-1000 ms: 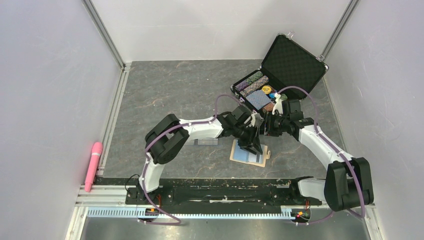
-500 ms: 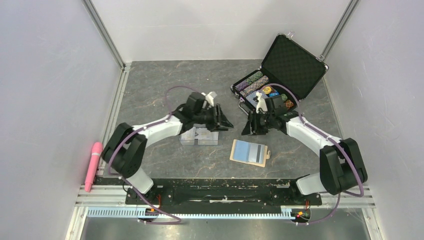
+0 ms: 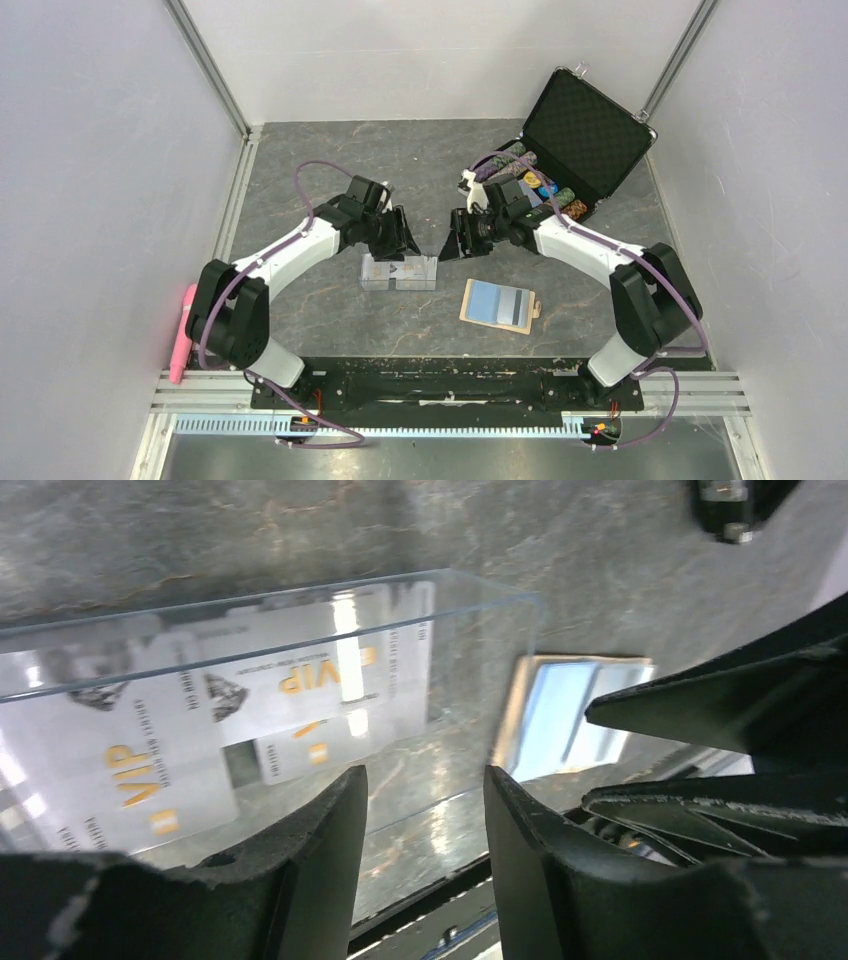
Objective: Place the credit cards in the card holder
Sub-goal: Pick up the credit card from the storage box.
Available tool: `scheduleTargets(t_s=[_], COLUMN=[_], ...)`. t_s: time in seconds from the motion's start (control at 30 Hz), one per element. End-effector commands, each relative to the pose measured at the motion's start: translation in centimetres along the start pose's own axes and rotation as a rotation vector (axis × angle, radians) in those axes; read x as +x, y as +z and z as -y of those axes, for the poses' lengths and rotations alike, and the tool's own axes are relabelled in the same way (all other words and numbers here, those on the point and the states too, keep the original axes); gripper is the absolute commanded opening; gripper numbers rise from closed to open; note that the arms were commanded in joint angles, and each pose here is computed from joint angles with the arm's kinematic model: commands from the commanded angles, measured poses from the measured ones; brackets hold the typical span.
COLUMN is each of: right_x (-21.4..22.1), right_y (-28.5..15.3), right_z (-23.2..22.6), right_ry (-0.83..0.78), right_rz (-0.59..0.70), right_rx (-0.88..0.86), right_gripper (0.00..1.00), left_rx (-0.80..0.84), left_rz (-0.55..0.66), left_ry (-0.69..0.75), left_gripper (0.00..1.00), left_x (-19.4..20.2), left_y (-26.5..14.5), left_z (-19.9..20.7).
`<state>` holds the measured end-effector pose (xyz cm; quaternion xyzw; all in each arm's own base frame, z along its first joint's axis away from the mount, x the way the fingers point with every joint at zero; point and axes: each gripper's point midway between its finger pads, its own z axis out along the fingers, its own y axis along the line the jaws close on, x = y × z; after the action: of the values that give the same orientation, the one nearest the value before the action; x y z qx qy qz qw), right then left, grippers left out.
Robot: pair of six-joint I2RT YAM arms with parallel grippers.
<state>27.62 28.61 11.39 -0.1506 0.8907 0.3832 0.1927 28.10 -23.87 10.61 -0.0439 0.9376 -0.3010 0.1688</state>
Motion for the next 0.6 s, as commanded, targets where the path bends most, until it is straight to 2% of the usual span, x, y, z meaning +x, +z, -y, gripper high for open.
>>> scheduleTargets(t_s=[0.0,0.4,0.5,0.57], right_x=[-1.6,-1.0,-1.0,-0.8], right_y=[1.3,4.5,5.5,6.2], right_z=[-2.5,-3.3,-2.8,-2.4], right_ry=[-0.019,-0.005,-0.011,-0.022], right_rz=[0.019,-0.023,-0.035,-0.051], right_rx=[-0.079,-0.129,-0.112,-0.094], right_gripper=[0.49,0.57,0.53,0.46], left_rx=[-0.193,-0.302,-0.318,-0.329], left_rz=[-0.056,-0.094,-0.100,-0.104], left_ry=[0.109,0.096,0.095,0.096], left_gripper=[0.53,0.51,0.51,0.51], left_x=[0.4,0.3,0.3,0.3], left_y=[-0.5,2.0,2.5,2.9], left_z=[-3.6,-5.1,-5.4,-5.7])
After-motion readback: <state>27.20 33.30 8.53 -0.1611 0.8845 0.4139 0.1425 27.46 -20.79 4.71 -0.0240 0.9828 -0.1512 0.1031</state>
